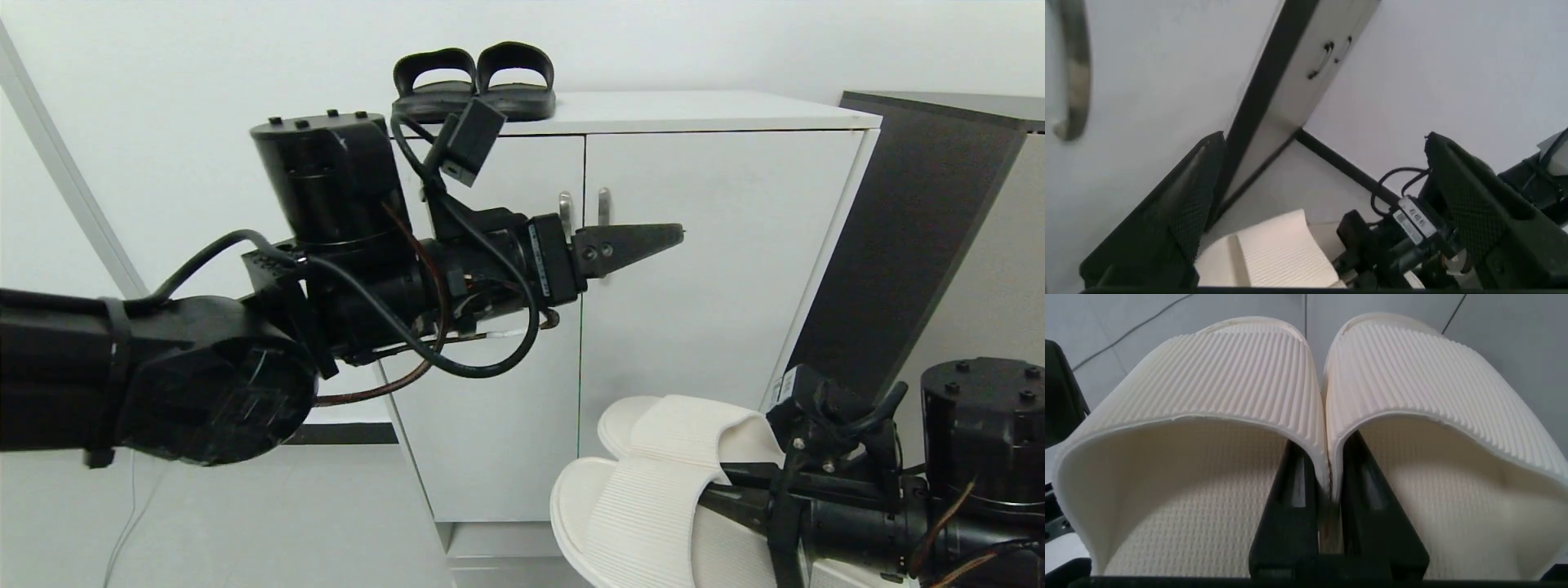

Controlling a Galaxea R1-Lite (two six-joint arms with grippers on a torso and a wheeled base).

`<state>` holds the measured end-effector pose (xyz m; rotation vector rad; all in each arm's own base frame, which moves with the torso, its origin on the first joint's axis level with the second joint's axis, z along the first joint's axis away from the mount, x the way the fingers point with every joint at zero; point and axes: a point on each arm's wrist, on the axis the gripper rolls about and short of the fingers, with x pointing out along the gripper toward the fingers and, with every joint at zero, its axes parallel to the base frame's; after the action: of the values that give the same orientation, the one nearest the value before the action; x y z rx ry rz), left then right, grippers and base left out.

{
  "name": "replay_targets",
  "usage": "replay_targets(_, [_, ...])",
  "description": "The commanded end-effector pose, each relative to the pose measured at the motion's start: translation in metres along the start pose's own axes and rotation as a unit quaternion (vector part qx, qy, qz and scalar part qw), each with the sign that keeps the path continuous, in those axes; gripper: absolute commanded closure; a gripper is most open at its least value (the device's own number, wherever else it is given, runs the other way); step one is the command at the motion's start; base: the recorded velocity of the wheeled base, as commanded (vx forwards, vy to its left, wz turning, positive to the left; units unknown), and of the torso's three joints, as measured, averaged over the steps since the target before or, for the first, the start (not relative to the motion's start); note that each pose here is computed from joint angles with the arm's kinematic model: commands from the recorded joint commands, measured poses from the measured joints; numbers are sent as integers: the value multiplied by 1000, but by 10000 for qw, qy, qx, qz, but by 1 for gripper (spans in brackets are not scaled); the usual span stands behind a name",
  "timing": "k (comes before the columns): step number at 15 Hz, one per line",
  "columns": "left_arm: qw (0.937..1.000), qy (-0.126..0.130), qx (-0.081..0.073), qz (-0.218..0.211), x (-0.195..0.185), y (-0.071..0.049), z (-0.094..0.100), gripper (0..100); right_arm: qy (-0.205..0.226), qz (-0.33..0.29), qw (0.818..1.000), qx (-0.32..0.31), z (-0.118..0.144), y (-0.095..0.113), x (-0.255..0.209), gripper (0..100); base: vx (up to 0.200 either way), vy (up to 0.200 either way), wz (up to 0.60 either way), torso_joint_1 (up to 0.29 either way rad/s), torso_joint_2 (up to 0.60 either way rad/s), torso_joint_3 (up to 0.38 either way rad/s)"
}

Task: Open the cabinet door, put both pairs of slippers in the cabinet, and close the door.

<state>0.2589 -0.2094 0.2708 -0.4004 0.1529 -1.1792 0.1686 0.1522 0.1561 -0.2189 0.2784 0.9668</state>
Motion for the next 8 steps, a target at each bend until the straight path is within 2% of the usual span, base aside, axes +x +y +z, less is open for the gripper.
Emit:
replay_targets(1, [9999,129,-58,-20,14,13,5,0,-8,4,10000,-7,0,0,-1,100,0,0,0,0,0,0])
replay_targets(3, [10000,35,-5,54,23,27,12,0,0,5,10000,-5,0,0,0,100,0,0,0,0,0,0])
replay_targets(4, [9998,33,-27,171,26,35,14,0,22,1,10000,3,-1,0,1,100,0,0,0,0,0,0])
replay_targets(6, [9983,83,-133,561,27,38,18,0,31,-5,10000,5,-1,0,1,100,0,0,0,0,0,0])
replay_targets(7, [9972,50,-121,731,31,41,18,0,31,-5,10000,5,-1,0,1,100,0,0,0,0,0,0])
replay_targets(8, [9962,-38,-40,873,37,42,20,0,38,-4,10000,7,-1,0,1,100,0,0,0,0,0,0])
